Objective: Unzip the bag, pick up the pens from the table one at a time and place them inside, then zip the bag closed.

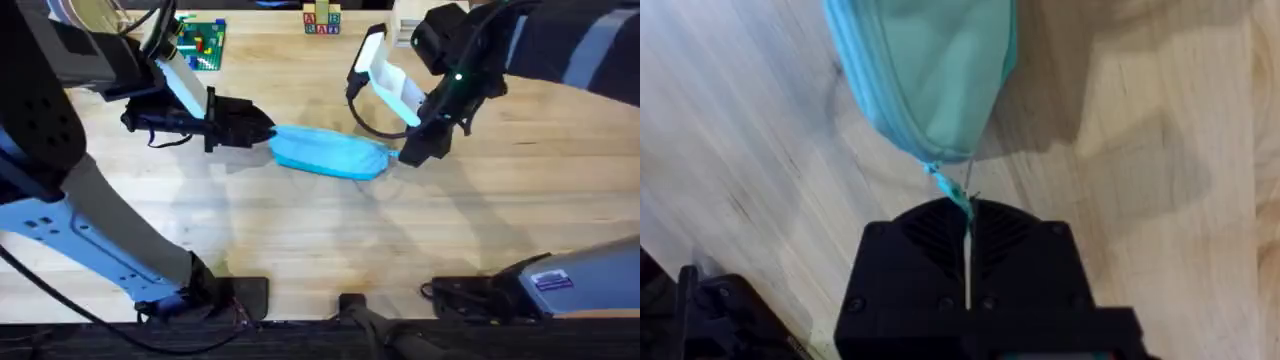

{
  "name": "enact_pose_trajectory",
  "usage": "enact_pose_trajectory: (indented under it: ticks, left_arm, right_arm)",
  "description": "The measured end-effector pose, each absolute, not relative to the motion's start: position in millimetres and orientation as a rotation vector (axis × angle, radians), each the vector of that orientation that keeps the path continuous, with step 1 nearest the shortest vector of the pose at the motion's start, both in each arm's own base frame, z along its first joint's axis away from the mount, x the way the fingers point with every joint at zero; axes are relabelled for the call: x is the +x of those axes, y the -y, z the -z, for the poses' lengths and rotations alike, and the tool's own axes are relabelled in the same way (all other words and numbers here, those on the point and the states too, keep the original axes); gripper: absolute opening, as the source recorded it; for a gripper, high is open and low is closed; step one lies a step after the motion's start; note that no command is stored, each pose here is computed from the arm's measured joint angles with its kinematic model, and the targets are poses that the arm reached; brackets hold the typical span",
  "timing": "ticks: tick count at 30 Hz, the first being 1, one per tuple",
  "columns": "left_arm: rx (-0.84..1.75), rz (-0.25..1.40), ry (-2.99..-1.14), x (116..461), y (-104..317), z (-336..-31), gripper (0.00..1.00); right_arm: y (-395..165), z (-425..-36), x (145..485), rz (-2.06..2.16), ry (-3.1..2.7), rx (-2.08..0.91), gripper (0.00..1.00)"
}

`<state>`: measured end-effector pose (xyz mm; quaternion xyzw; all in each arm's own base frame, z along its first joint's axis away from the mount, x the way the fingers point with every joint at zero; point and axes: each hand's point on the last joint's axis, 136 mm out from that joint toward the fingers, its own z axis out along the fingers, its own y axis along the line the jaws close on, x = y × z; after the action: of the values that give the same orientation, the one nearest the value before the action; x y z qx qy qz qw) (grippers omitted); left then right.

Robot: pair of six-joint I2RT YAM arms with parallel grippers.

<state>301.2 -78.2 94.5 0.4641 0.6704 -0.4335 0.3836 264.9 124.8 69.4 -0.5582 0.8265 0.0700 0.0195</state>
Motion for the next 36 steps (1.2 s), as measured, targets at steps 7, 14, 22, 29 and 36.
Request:
enact_pose_trajectory:
  ticks: [7, 14, 22, 29, 36]
  left_arm:
    - [1.183, 1.105, -1.709, 301.2, 78.2, -94.5, 0.042]
    - [1.184, 1.105, -1.709, 301.3, 78.2, -94.5, 0.042]
    - [1.182, 1.097, -1.714, 301.7, 75.7, -93.6, 0.042]
    - [1.181, 1.095, -1.717, 301.8, 74.7, -93.3, 0.042]
    - [1.182, 1.095, -1.717, 301.7, 74.7, -93.2, 0.042]
  right_arm:
    - [-123.9, -69.7, 265.6, -0.237, -2.586, -1.694, 0.030]
    - [-122.9, -82.6, 266.4, -0.211, -2.566, -1.655, 0.030]
    - [-112.7, -135.8, 257.1, -0.117, -2.458, -1.564, 0.445]
    - [-103.4, -171.9, 240.1, -0.060, -2.374, -1.515, 0.996]
    - [-100.0, -197.4, 231.0, -0.041, -2.330, -1.399, 0.996]
